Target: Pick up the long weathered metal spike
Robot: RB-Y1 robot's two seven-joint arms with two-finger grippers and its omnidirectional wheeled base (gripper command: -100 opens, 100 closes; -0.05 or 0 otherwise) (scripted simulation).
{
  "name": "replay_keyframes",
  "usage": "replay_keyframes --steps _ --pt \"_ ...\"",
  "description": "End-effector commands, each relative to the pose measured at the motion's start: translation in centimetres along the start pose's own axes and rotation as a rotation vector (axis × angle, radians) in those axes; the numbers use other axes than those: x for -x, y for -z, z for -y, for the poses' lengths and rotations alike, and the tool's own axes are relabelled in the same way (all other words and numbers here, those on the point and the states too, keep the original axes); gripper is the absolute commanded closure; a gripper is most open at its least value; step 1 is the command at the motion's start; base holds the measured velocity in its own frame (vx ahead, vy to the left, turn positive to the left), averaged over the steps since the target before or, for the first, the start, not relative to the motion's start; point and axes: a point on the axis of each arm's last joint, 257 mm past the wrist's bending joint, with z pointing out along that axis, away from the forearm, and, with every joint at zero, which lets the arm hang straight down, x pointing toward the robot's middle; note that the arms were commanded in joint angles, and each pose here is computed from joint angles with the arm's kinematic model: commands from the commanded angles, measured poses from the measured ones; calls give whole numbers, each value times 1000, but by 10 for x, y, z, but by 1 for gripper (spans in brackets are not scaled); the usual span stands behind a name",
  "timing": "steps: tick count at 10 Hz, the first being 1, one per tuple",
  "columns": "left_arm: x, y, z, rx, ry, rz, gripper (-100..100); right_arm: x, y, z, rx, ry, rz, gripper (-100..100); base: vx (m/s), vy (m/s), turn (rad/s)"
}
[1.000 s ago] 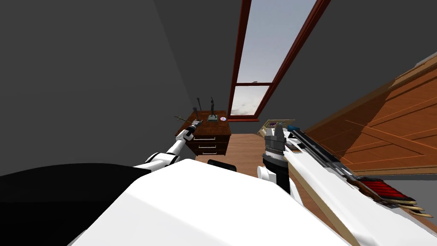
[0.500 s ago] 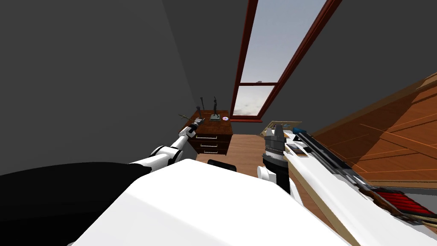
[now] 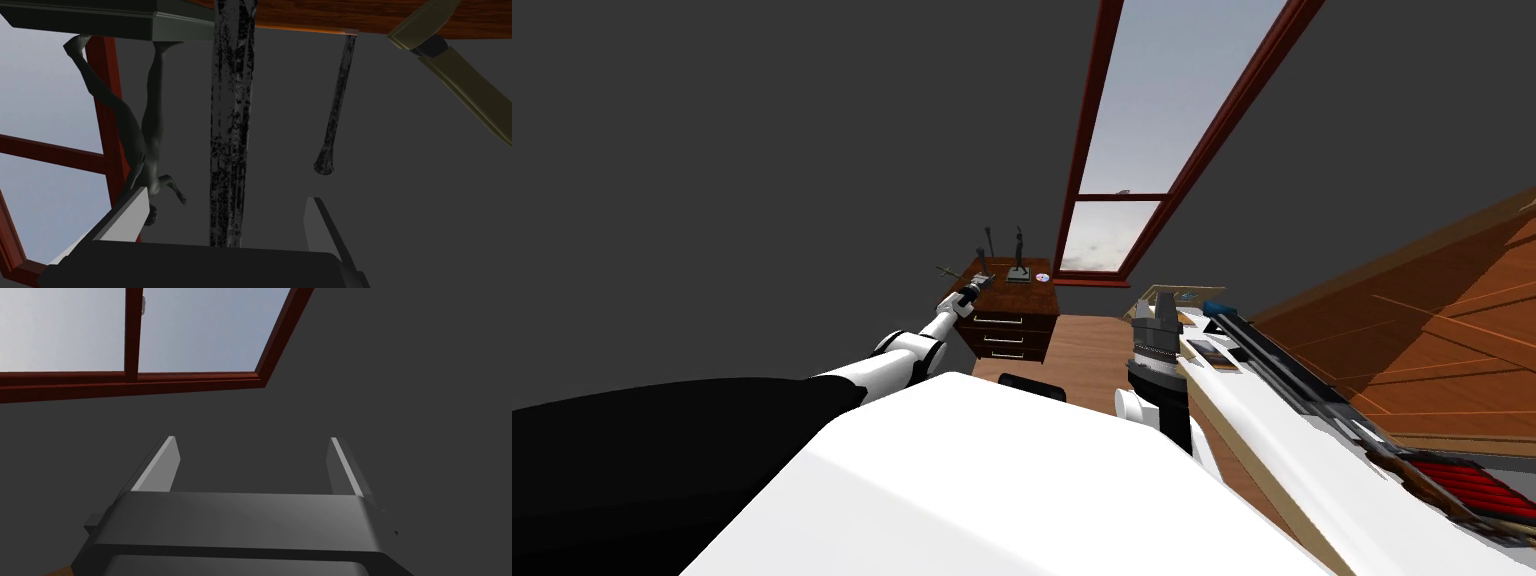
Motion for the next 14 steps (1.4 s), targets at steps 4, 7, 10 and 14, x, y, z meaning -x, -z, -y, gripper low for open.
replay_keyframes --steps 4,7,10,14 --pt "0 0 0 0 0 0 100 0 0 0 0 0 0 0 -1 -1 -2" --pt "0 0 0 0 0 0 0 0 0 0 0 0 0 0 0 0 0" --pt "-12 26 -23 54 27 -5 100 0 0 0 0 0 0 0 35 12 -143" --pt "-18 53 -32 75 28 -1 100 0 0 0 0 0 0 0 28 6 -82"
